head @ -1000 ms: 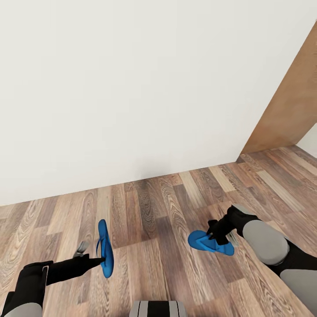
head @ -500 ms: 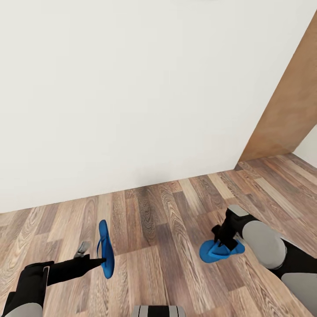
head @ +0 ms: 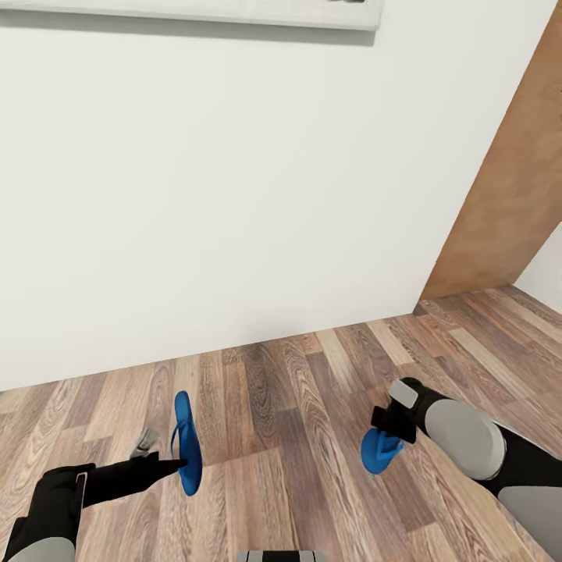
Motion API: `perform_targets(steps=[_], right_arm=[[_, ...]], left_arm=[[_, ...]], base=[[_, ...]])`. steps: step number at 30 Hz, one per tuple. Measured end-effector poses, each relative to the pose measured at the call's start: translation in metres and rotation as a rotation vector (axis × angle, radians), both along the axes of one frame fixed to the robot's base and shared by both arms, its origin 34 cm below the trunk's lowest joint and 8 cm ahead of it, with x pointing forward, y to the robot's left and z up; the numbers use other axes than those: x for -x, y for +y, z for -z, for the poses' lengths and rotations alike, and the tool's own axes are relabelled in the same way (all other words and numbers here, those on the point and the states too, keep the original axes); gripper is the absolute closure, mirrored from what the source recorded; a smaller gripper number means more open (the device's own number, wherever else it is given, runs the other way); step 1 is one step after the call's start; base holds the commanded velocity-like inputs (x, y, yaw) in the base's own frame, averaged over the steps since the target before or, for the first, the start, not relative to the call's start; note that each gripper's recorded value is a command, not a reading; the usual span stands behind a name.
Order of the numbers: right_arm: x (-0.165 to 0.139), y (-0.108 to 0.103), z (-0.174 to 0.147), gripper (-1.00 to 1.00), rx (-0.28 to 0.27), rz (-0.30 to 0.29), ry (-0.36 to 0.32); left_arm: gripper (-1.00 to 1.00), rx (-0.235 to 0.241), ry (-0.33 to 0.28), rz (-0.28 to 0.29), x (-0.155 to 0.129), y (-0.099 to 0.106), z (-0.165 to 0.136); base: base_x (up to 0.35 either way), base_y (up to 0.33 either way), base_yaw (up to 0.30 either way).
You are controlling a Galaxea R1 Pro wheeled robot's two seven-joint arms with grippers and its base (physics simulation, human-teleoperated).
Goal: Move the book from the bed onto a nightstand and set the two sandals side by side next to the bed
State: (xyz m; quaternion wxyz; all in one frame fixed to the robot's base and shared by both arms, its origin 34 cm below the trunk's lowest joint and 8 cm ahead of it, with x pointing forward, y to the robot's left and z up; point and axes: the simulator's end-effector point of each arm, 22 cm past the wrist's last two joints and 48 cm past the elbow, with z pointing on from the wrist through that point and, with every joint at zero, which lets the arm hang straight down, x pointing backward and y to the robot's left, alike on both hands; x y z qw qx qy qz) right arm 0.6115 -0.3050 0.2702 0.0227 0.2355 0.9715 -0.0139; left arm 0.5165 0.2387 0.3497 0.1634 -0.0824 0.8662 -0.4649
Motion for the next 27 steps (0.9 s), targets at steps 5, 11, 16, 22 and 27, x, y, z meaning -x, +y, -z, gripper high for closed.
perform_targets(steps=[5,11,16,22,27], right_arm=[[0.011,0.006,0.006,1.0,-0.023,-0.128,-0.027],[0.019,0.005,0.003,1.0,-0.048,-0.178,-0.047],[0.017,-0.015,-0.007,1.0,-0.029,-0.165,-0.066],[0.013,-0.028,-0.021,1.0,-0.025,-0.148,-0.092],[0.008,-0.025,-0.032,1.0,-0.032,-0.147,-0.115]], left_arm=[[1.0,-0.042,-0.004,-0.004,-0.002,0.005,-0.001],[1.0,-0.073,-0.019,-0.01,-0.006,0.009,-0.006],[1.0,-0.078,-0.038,-0.012,-0.008,0.01,-0.015],[1.0,-0.081,-0.062,-0.013,-0.011,0.011,-0.026],[1.0,-0.086,-0.081,-0.014,-0.014,0.012,-0.035]], base=[[0.0,0.0,0.0],[0.0,0.0,0.0],[0.0,0.0,0.0],[0.0,0.0,0.0],[0.0,0.0,0.0]])
